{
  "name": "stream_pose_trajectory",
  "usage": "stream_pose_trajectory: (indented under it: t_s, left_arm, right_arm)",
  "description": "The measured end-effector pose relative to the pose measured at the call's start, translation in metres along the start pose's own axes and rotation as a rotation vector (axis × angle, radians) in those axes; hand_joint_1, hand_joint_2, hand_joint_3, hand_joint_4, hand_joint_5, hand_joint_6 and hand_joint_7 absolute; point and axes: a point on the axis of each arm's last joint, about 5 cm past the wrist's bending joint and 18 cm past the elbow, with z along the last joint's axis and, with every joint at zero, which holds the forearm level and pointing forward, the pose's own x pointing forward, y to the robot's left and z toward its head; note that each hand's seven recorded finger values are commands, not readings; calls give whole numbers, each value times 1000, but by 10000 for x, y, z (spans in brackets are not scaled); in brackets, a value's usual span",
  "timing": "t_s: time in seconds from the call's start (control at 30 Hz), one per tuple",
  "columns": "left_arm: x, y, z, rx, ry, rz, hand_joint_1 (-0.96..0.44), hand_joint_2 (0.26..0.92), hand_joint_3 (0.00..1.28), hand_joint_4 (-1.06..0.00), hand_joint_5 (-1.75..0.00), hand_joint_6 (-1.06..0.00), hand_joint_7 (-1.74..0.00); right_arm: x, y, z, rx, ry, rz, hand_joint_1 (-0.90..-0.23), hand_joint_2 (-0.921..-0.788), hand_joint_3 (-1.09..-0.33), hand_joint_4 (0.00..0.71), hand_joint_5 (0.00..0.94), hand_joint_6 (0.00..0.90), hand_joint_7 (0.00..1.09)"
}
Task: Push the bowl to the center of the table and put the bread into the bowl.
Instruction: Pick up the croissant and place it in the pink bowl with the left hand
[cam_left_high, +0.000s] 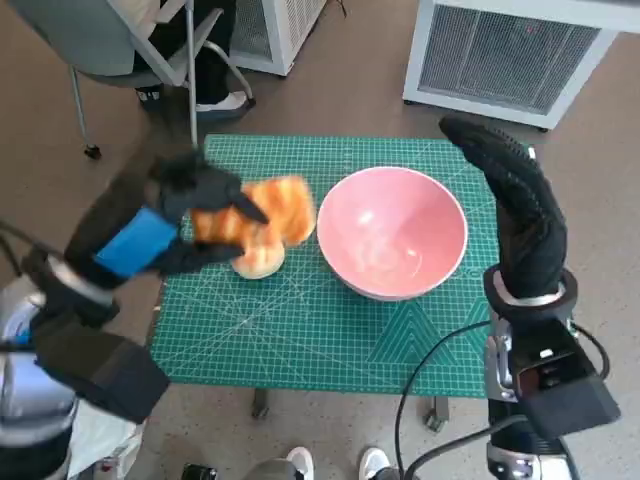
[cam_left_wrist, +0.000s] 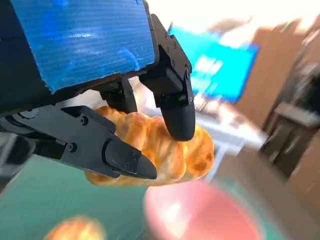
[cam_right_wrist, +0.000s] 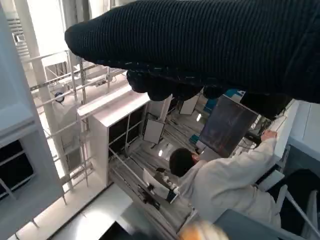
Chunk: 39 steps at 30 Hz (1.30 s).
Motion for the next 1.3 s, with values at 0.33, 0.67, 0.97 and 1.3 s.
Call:
stream_pose_trajectory:
  t_s: [0.33, 0.67, 0.97, 1.3]
  left_arm:
    - [573, -178, 88, 5, -107, -3, 3, 890, 14, -819, -1015, -747, -1050]
    - [1018, -514, -24, -49, -51, -151, 2, 919, 36, -736, -1070, -652, -1185]
    - [1207, -863, -55, -87, -13, -280, 2, 920, 71, -700, -1114, -603, -1231]
    - [1223, -1137, -108, -9, -6, -434, -159, 917, 124, -401, -335, -413, -718]
  right_arm:
    - [-13, -24, 22, 2, -8, -20, -361, -921, -544, 428, 16, 13, 837]
    - [-56, -39, 56, -18, 9, -46, -370, -921, -543, 419, 11, 22, 821]
    - [-99, -49, 83, -30, 29, -51, -385, -921, -535, 417, 9, 29, 809]
    - [-124, -56, 95, -40, 40, -64, -396, -921, -532, 408, 4, 37, 796]
